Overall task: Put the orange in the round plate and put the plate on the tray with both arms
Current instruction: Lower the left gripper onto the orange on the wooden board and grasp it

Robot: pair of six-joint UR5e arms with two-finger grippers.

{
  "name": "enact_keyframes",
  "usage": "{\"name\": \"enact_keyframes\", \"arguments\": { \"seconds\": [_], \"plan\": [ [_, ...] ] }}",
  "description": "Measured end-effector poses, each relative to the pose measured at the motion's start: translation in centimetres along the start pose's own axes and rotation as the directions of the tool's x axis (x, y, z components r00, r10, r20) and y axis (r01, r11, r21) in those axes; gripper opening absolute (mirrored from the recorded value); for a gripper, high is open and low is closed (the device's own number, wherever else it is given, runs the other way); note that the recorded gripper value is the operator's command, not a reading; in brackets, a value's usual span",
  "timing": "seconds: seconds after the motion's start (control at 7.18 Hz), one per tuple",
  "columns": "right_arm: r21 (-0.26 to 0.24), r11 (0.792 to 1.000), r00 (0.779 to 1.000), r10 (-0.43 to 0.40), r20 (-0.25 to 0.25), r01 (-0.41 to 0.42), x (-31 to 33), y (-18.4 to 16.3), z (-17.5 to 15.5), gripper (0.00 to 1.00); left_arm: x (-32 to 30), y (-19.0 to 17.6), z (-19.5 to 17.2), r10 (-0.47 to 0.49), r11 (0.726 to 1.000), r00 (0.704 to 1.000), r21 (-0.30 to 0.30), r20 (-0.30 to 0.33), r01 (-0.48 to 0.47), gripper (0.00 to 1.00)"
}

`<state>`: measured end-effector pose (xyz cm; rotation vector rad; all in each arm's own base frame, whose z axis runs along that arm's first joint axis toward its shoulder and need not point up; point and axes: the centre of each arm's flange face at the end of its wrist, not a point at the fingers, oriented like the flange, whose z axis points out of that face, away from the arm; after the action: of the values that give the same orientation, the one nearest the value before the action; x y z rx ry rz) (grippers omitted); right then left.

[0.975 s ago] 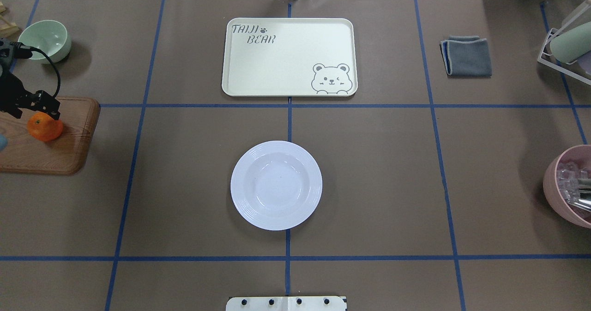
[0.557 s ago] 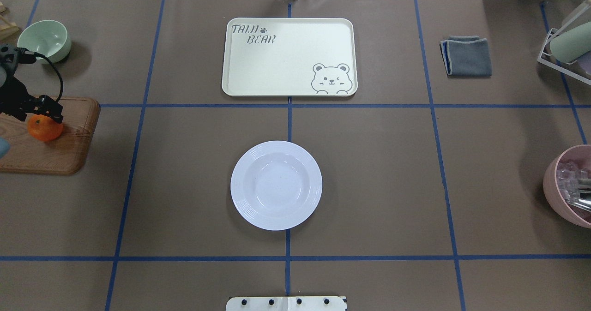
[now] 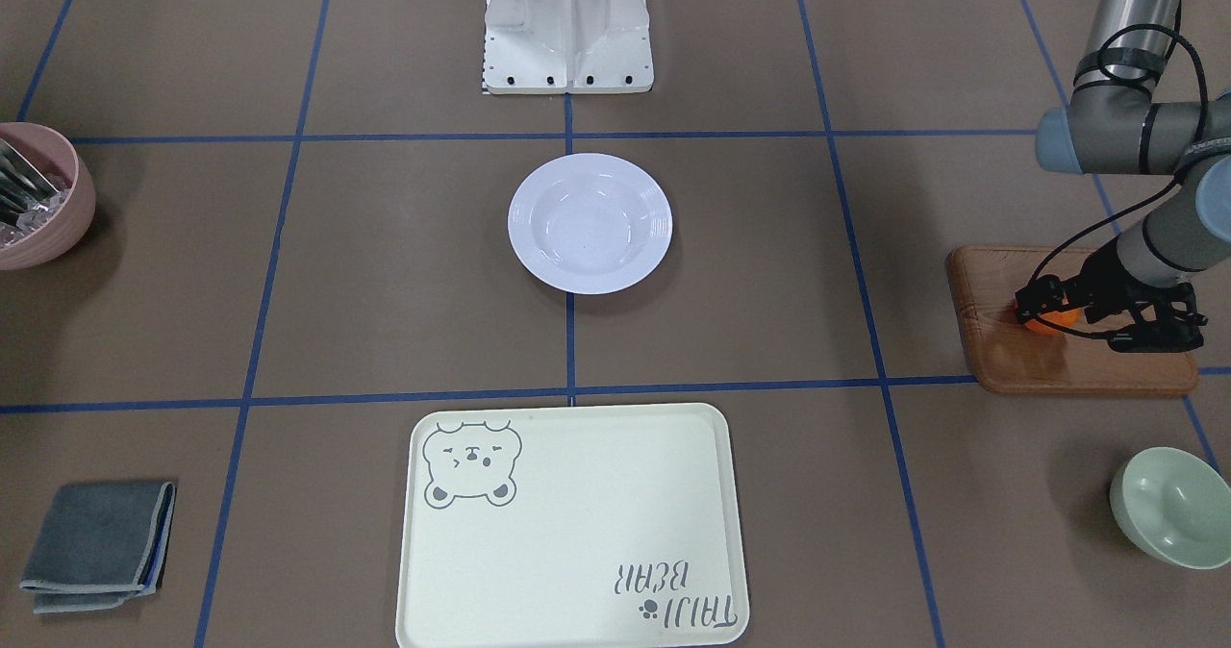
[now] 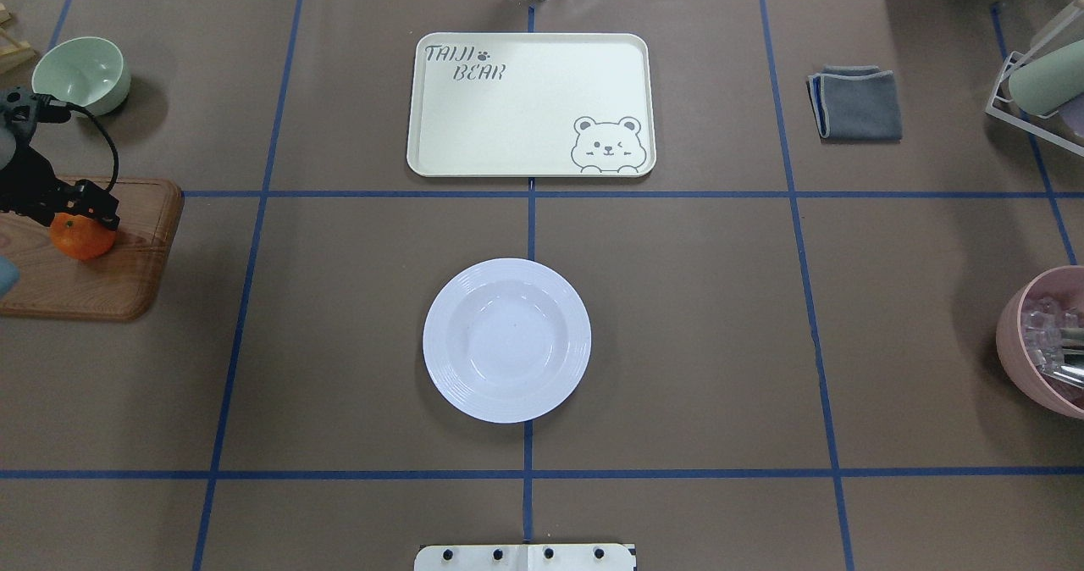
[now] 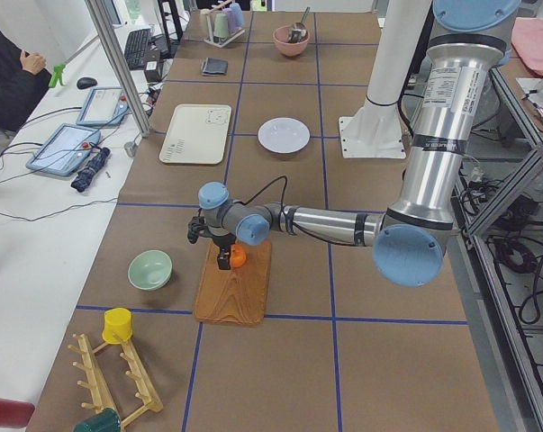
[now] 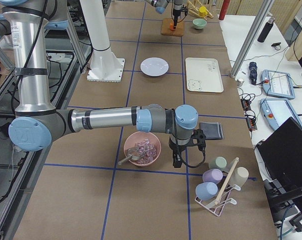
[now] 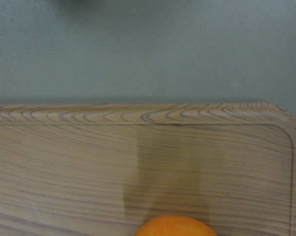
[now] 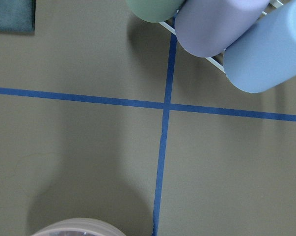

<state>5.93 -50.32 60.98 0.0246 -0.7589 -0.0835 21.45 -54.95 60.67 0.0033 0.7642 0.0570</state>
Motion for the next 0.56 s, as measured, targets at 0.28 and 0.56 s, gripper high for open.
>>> {"name": "enact_keyframes", "arguments": {
  "seconds": [0.28,0.56],
  "plan": [
    [0.000,1.000,1.000,-0.001,0.000,0.001,0.00,0.00,0.01,1.00,-0.05,0.24,0.01,-0.001,1.000,1.000,-0.003,-0.001,0.001,0.98],
    [0.000,1.000,1.000,-0.001,0.000,0.001,-0.01,0.00,-0.01,1.00,0.04,0.40,0.12,0.000,1.000,1.000,-0.009,-0.002,0.000,0.95]
  ]
}}
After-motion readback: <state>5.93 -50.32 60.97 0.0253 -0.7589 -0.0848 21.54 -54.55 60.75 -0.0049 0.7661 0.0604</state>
